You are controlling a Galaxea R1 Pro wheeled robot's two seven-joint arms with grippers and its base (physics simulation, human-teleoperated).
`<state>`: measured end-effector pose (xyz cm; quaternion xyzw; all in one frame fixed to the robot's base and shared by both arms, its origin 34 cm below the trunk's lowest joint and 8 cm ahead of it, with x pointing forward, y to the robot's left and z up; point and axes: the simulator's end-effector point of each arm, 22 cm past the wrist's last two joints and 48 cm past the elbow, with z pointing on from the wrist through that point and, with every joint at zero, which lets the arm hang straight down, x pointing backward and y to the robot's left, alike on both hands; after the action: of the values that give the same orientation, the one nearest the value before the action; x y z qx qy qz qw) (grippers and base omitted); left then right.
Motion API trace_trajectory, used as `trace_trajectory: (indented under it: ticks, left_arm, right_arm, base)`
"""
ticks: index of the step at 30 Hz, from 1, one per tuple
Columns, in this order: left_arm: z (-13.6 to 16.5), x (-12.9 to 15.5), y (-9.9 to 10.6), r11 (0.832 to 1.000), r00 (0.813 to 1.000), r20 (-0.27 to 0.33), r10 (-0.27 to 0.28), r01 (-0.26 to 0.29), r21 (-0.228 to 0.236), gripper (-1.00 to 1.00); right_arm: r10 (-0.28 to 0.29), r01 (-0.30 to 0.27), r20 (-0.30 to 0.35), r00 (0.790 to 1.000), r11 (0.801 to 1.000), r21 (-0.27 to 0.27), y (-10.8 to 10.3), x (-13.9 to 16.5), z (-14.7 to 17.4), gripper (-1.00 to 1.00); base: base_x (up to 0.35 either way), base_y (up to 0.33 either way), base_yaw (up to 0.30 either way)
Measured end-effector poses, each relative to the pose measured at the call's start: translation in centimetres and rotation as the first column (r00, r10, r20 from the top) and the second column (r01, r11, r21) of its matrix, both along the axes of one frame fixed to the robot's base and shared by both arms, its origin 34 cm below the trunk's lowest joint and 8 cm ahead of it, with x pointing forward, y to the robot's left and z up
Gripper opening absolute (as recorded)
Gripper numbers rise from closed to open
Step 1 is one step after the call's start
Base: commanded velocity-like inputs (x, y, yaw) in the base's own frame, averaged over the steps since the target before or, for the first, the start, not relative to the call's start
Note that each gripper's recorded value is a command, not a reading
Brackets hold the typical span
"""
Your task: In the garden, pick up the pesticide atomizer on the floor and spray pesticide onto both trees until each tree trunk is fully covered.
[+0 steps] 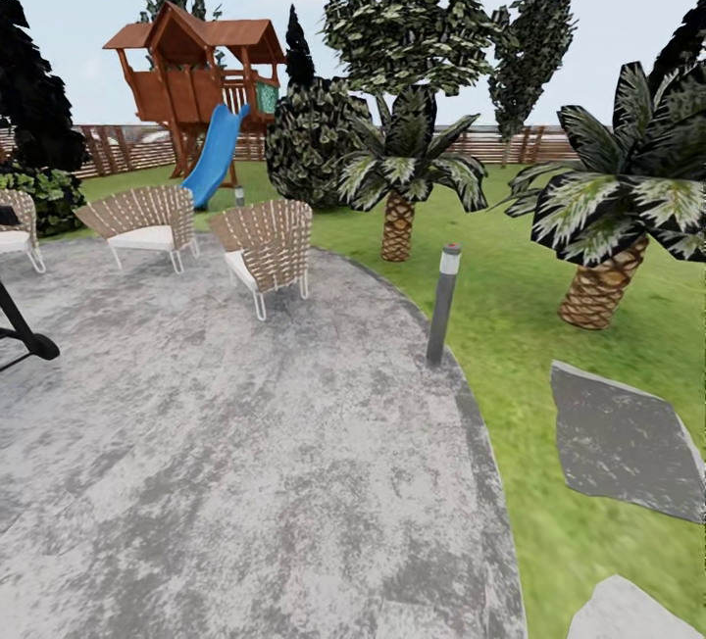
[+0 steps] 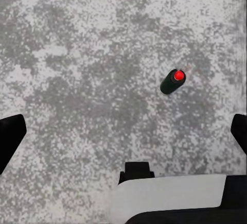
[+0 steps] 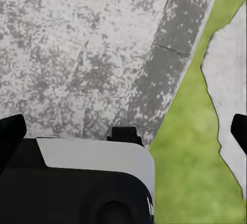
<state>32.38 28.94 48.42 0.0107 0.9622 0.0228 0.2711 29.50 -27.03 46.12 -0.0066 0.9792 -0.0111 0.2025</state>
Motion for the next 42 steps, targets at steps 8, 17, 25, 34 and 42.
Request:
trace_trajectory:
  ticks: [8, 17, 25, 34, 42]
  left_arm:
    - [-0.02, 0.01, -0.01, 1.000, 1.000, -0.001, 0.000, 0.000, 0.000, 1.00]
    - [0.00, 0.00, 0.00, 1.000, 1.000, 0.000, -0.001, 0.001, 0.000, 1.00]
    - [-0.03, 0.01, 0.00, 1.000, 1.000, -0.001, -0.001, 0.001, 0.000, 1.00]
    - [-0.02, 0.01, 0.00, 1.000, 1.000, -0.001, -0.001, 0.001, 0.000, 1.00]
    - [-0.02, 0.01, 0.00, 1.000, 1.000, -0.001, -0.001, 0.001, 0.000, 1.00]
  right_arm:
    - [0.000, 0.000, -0.001, 1.000, 1.000, 0.000, 0.00, -0.01, -0.02, 1.00]
    - [0.000, 0.000, -0.001, 1.000, 1.000, 0.000, 0.00, -0.03, -0.02, 1.00]
    - [0.000, 0.000, -0.001, 1.000, 1.000, 0.000, 0.00, 0.01, -0.03, 1.00]
    - [0.000, 0.000, -0.001, 1.000, 1.000, 0.000, 0.00, 0.00, -0.03, 1.00]
    - [0.000, 0.000, -0.001, 1.000, 1.000, 0.000, 0.00, 0.00, -0.02, 1.00]
  base:
    - [0.016, -0.285, 0.000]
    - [0.001, -0.070, 0.073]
    - [-0.187, -0.004, 0.013]
    - [-0.216, 0.000, 0.001]
    - [-0.229, 0.000, 0.000]
